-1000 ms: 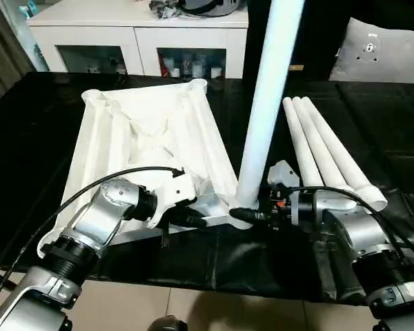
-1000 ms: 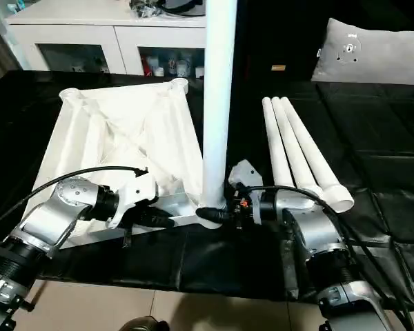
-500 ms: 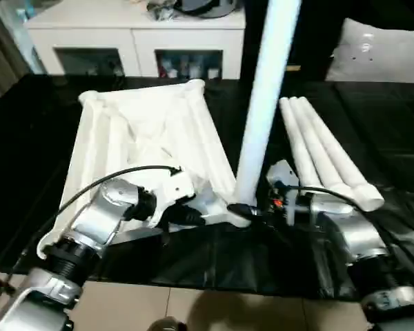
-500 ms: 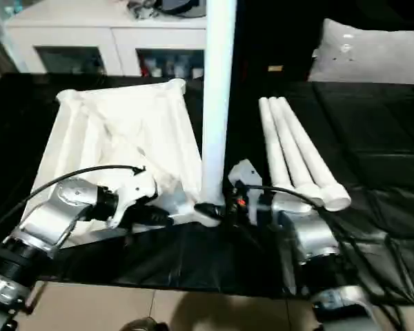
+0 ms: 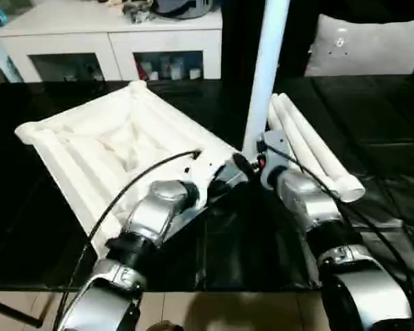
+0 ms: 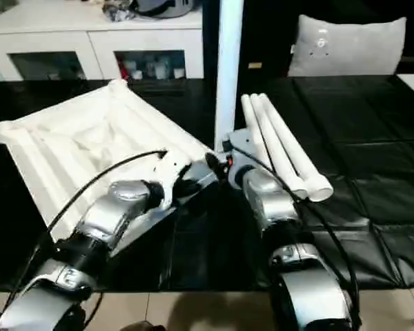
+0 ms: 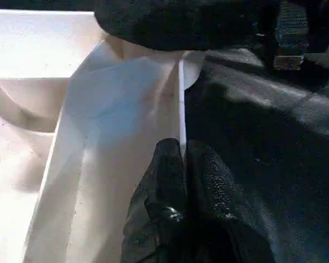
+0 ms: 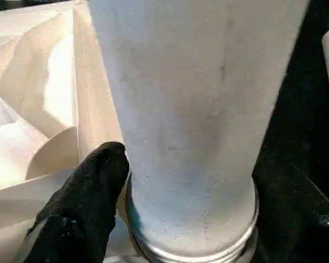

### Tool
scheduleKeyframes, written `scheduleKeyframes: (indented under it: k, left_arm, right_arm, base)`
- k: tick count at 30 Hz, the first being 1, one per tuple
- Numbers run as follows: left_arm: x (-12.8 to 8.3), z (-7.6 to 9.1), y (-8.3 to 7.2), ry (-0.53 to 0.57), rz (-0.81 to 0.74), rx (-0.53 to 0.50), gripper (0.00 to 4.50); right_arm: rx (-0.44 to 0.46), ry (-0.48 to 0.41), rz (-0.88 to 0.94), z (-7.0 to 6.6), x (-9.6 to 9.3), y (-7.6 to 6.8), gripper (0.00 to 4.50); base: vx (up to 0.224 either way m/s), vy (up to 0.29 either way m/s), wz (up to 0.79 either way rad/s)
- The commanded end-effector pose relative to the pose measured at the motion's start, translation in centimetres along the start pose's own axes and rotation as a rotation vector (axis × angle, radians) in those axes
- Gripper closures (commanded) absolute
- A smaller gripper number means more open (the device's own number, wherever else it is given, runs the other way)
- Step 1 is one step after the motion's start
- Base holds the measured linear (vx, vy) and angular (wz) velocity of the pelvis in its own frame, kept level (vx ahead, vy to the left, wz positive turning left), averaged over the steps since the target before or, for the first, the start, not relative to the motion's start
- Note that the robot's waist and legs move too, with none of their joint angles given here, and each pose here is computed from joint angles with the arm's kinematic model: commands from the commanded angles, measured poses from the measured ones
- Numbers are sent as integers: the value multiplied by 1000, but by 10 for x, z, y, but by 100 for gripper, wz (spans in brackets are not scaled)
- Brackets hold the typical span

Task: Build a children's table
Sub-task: Rotate leg to tighten

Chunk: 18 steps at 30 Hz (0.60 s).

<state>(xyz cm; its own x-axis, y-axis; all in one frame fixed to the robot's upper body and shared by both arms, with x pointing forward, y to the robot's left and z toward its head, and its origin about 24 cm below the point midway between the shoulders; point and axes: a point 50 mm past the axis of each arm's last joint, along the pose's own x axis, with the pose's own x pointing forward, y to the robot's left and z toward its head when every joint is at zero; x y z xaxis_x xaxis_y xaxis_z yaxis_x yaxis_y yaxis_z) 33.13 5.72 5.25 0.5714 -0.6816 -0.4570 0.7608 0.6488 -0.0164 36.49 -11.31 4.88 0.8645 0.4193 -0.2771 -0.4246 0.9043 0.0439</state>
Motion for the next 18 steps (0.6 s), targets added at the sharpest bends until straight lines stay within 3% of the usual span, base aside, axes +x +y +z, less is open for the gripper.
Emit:
scheduleKeyframes:
  k: [1,6,8,11,12,15,16,18]
  left_arm:
    - [4,30,-8,-101,-32,86,450]
    - [4,24,4,-60,24,109,450]
    - [4,22,8,-43,45,117,450]
    - [6,21,18,-12,103,98,450]
    - [6,21,18,-14,86,83,423]
    - [6,21,19,-19,77,72,423]
    - [6,22,20,-23,88,79,394]
    - [6,23,22,-35,108,94,390]
  right_arm:
    - [25,80,102,-22,4,27,60]
    - [-55,-7,61,-14,-8,5,23]
    - [-15,-40,62,-8,-14,-2,10]
    - [-24,-123,51,8,-29,-15,10]
    - [-30,-131,44,10,-31,-17,3]
    - [-62,-164,17,16,-39,-23,3]
    - [-57,-176,-4,19,-42,-26,0]
    - [-54,-189,-32,23,-47,-28,0]
  base:
    - [0,0,0]
    - [0,0,0]
    - [0,0,0]
    - [0,0,0]
    - [0,0,0]
    - [0,0,0]
    - [0,0,0]
    - [0,0,0]
